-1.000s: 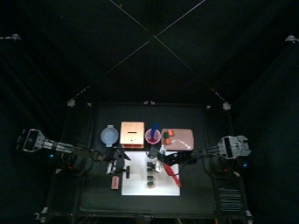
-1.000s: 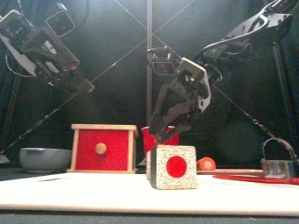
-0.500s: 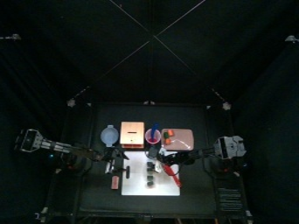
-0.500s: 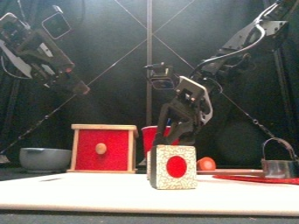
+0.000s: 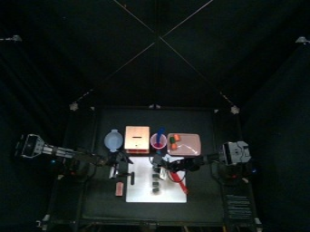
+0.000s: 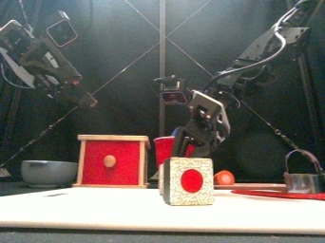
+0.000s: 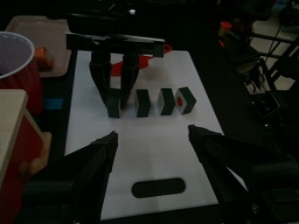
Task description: Place cut up sushi roll onto plate
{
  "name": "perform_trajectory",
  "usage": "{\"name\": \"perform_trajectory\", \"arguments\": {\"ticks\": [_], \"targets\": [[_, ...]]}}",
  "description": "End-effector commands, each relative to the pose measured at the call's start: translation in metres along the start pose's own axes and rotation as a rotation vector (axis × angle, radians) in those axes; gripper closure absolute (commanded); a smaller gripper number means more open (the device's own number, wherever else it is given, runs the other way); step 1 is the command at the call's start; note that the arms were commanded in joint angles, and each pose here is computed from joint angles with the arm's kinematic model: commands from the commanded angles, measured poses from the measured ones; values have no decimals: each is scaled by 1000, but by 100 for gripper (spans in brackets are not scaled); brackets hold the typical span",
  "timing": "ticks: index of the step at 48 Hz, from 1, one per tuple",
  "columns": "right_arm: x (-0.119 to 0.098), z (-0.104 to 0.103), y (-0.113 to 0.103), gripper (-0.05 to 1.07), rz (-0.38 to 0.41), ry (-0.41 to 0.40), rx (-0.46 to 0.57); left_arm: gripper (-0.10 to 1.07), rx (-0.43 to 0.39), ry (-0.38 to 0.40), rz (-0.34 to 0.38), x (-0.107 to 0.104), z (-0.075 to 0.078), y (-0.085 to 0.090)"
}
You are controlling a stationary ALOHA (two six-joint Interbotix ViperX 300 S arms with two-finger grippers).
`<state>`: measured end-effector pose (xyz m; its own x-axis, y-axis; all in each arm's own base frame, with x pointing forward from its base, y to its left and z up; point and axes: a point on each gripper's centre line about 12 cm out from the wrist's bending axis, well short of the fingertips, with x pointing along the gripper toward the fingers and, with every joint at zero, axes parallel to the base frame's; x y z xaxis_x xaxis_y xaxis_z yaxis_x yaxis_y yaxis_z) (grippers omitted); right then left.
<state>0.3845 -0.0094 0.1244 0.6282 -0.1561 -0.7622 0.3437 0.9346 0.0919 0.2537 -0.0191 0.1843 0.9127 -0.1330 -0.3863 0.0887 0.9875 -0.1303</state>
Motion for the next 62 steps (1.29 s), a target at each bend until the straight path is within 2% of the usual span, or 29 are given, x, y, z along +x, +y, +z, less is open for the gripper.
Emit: {"name": "perform_trajectory", "arguments": {"ticks": [1, 7, 9, 14, 19, 26, 31, 35, 39, 44, 49, 56, 58, 62], "targets": [[-35, 11, -12, 49, -60, -53, 18, 0, -10, -15, 3, 0, 4, 1], [-75, -5, -41, 49, -179, -54, 49, 0, -16, -16, 7, 0, 4, 2], [-82, -10, -47, 49, -202, -50, 61, 0, -16, -17, 9, 0, 4, 2], [-96, -27, -81, 49, -307, -22, 124, 0, -17, -20, 9, 0, 5, 2], [-92, -42, -113, 49, -374, 13, 198, 0, -18, -20, 10, 0, 5, 3], [-81, -52, -149, 49, -426, 55, 329, 0, -16, -18, 10, 0, 4, 3], [-70, -50, -167, 48, -426, 60, 396, 0, -16, -20, 10, 0, 5, 3], [-57, -48, -179, 41, -415, 68, 422, 0, -16, -18, 10, 0, 4, 3], [-47, -49, -183, 28, -406, 79, 432, 0, -20, -15, 11, 0, 3, 3], [-46, -50, -183, 13, -407, 85, 437, 0, -21, -17, 11, 0, 4, 3], [-59, -44, -179, 6, -413, 52, 439, 0, -21, -17, 11, 0, 4, 3], [-91, -28, -152, 6, -402, -19, 398, 0, -21, -20, 10, 0, 5, 3], [-98, -24, -141, 6, -376, -44, 376, 0, -23, -19, 13, 0, 5, 3], [-105, -19, -106, 6, -271, -85, 287, 0, -28, -21, 13, 1, 5, 3]]}}
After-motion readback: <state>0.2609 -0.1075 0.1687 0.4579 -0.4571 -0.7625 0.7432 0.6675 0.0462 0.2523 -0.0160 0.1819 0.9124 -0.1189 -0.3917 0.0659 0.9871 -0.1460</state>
